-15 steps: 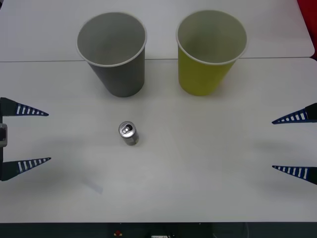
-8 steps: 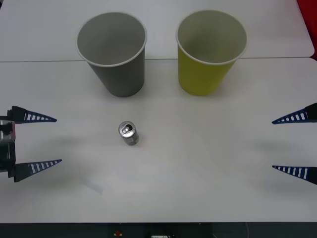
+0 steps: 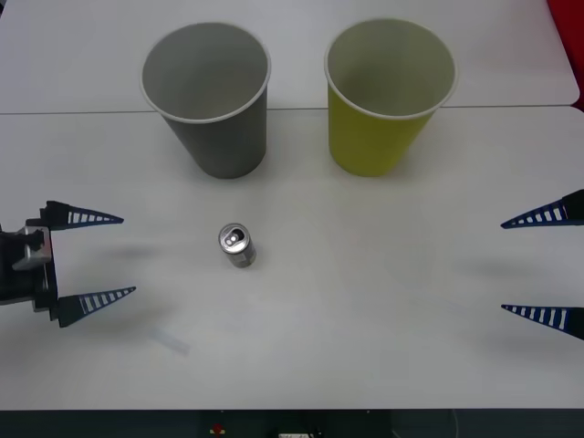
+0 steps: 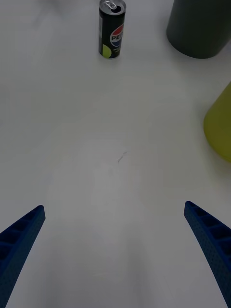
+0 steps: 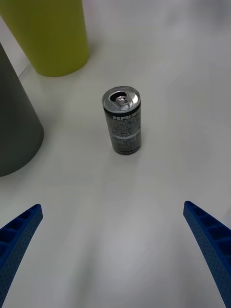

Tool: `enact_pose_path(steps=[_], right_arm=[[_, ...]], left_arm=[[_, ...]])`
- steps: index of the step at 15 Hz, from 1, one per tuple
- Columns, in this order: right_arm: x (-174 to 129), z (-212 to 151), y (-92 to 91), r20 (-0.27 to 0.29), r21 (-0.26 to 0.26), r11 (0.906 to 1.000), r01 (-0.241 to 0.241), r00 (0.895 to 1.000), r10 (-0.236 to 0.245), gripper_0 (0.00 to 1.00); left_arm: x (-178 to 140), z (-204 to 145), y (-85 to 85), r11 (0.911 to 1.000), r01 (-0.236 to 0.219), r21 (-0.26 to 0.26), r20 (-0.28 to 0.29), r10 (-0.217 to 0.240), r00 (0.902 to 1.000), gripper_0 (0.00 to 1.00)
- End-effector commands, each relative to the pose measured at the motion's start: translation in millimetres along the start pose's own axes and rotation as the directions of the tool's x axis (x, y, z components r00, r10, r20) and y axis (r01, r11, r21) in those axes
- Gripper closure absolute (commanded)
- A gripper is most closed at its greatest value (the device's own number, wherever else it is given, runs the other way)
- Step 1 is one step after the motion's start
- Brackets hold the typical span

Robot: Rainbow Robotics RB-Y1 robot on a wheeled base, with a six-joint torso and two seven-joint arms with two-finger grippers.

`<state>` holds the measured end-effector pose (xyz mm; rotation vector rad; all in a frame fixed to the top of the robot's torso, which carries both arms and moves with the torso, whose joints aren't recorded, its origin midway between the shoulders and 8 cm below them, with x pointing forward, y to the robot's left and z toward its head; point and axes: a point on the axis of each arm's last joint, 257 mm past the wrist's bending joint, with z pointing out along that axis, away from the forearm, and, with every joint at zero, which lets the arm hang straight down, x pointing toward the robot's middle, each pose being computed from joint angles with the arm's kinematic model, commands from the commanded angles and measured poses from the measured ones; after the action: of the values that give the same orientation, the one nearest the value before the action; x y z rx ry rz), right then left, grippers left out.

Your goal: Put the can into the green bin and the plastic bottle into the gray bin

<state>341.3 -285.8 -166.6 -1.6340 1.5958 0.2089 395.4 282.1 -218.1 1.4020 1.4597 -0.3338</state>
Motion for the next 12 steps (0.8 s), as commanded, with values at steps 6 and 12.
enact_pose_path(steps=[6, 12], right_arm=[[0.0, 0.0, 0.0, 0.0, 0.0, 1.0, 0.0, 1.0, 0.0, 0.0], [0.0, 0.0, 0.0, 0.0, 0.0, 1.0, 0.0, 1.0, 0.0, 0.0]], left_arm=[[0.6, 35.0, -7.7, 0.9991, 0.041, -0.014, 0.081, -0.039, 0.9959, 0.0], [14.0, 66.4, 0.4, 0.9977, 0.052, -0.044, 0.142, -0.045, 0.9888, 0.0]])
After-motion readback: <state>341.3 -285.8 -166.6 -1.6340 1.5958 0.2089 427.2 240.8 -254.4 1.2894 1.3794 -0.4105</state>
